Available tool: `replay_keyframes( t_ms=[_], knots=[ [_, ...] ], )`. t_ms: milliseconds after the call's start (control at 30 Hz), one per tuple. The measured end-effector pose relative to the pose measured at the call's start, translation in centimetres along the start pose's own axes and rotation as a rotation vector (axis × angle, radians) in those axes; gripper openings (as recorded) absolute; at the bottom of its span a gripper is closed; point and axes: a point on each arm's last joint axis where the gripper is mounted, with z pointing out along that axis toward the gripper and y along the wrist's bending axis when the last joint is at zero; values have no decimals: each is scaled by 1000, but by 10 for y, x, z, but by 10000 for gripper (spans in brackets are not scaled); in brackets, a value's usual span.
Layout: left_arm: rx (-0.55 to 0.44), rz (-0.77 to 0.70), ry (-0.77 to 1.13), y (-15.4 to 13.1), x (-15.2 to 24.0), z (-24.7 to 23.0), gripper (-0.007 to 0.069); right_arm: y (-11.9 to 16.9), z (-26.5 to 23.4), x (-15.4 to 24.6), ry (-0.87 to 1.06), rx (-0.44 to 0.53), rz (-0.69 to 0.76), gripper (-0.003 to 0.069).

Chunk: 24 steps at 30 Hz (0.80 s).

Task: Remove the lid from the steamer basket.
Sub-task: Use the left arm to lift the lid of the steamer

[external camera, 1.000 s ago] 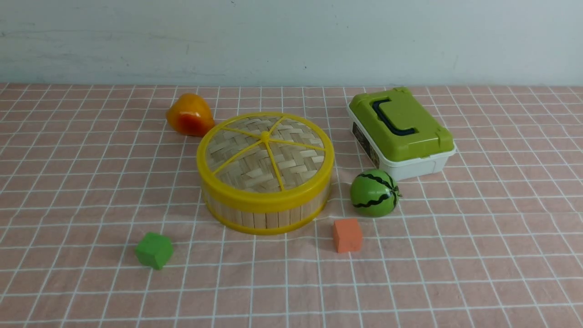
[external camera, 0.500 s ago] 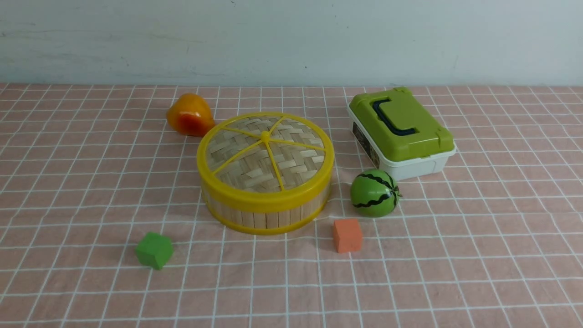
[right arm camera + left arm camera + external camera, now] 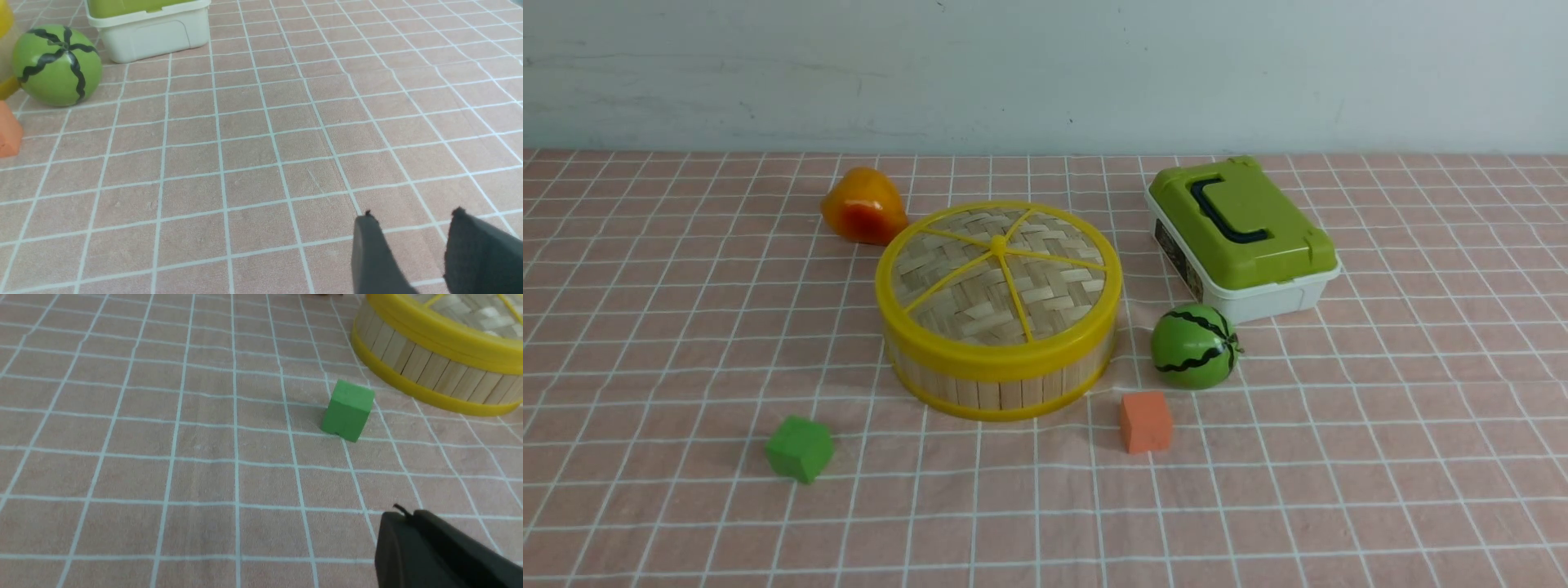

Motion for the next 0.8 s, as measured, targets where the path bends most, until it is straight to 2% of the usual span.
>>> replay_keyframes(
  t_ms=[200,233,267,400,467,533,700,800],
  knots=[
    [46,1,-204,-4,-18,-2,21,0,0,0,0,0,0,241],
    [76,2,-337,-7,-30,-5,22,0,0,0,0,0,0,241],
    [80,3,-353,-7,-31,-6,22,0,0,0,0,0,0,241],
    [168,10,-756,-14,-62,-26,30,0,0,0,0,0,0,241],
    [195,-1,-855,-15,-68,-33,31,0,0,0,0,0,0,241],
    [264,-47,-1037,-18,-78,-47,37,0,0,0,0,0,0,241],
    [309,-126,-1103,-20,-94,-60,40,0,0,0,0,0,0,241],
    [286,-103,-1015,-32,-142,-72,40,0,0,0,0,0,0,241]
  ],
)
